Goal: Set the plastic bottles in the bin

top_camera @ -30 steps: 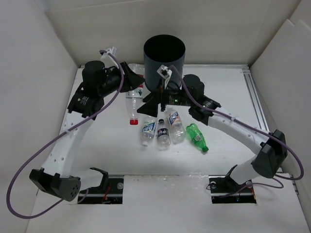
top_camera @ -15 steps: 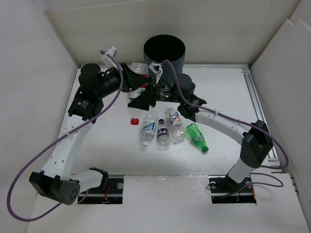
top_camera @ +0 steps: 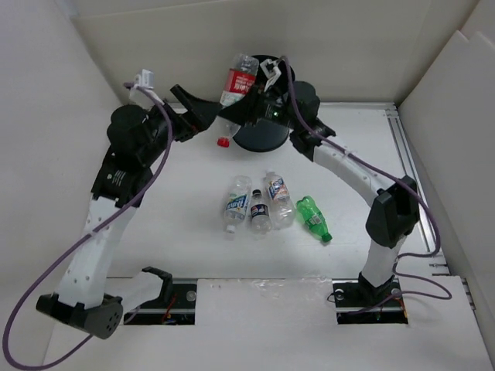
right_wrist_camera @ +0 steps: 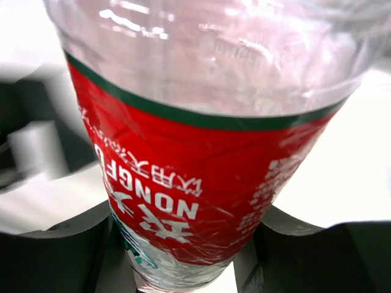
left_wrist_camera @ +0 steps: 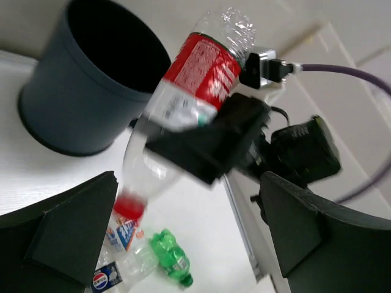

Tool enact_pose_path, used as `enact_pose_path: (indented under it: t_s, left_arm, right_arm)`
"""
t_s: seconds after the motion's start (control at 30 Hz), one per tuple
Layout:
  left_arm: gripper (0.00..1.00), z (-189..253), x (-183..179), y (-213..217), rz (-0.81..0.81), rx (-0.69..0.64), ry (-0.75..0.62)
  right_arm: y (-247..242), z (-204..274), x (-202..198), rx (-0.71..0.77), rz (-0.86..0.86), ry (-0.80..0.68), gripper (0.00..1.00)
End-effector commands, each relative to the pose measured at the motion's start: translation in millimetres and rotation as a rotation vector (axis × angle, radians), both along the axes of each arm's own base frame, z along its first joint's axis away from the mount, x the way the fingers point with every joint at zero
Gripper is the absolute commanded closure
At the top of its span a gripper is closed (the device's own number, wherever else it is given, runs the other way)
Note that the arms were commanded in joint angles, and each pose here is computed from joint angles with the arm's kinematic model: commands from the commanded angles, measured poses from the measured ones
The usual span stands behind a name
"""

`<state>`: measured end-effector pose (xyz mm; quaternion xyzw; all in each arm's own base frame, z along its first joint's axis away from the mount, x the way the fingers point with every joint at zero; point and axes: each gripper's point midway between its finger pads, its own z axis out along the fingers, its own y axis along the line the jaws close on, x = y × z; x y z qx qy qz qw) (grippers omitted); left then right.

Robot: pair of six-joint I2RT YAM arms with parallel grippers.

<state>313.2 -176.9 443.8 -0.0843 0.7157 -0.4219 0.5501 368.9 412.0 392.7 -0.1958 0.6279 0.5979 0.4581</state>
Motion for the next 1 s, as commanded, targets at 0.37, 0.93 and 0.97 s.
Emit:
enact_pose_path:
  t_s: [0.37, 0.93, 0.97]
  left_arm:
    - [0.0, -39.1, -12.5, 41.8, 0.176, 0.142, -0.015]
    - [0.0, -166.3, 24.6, 24.7, 0.098, 0.329, 0.209]
    - [0.0, -181.5, 29.9, 22.9, 0.094, 0.342, 0.241]
  right_arm:
    - [-135.1, 39.6, 243.8, 0.093, -0.689, -0.062, 1.0]
    - [-169.3, 51.7, 247.8, -0.166, -0.97, -0.229, 0.0]
    - [-176.1, 66.8, 238.5, -0.159, -0.987, -0.231, 0.0]
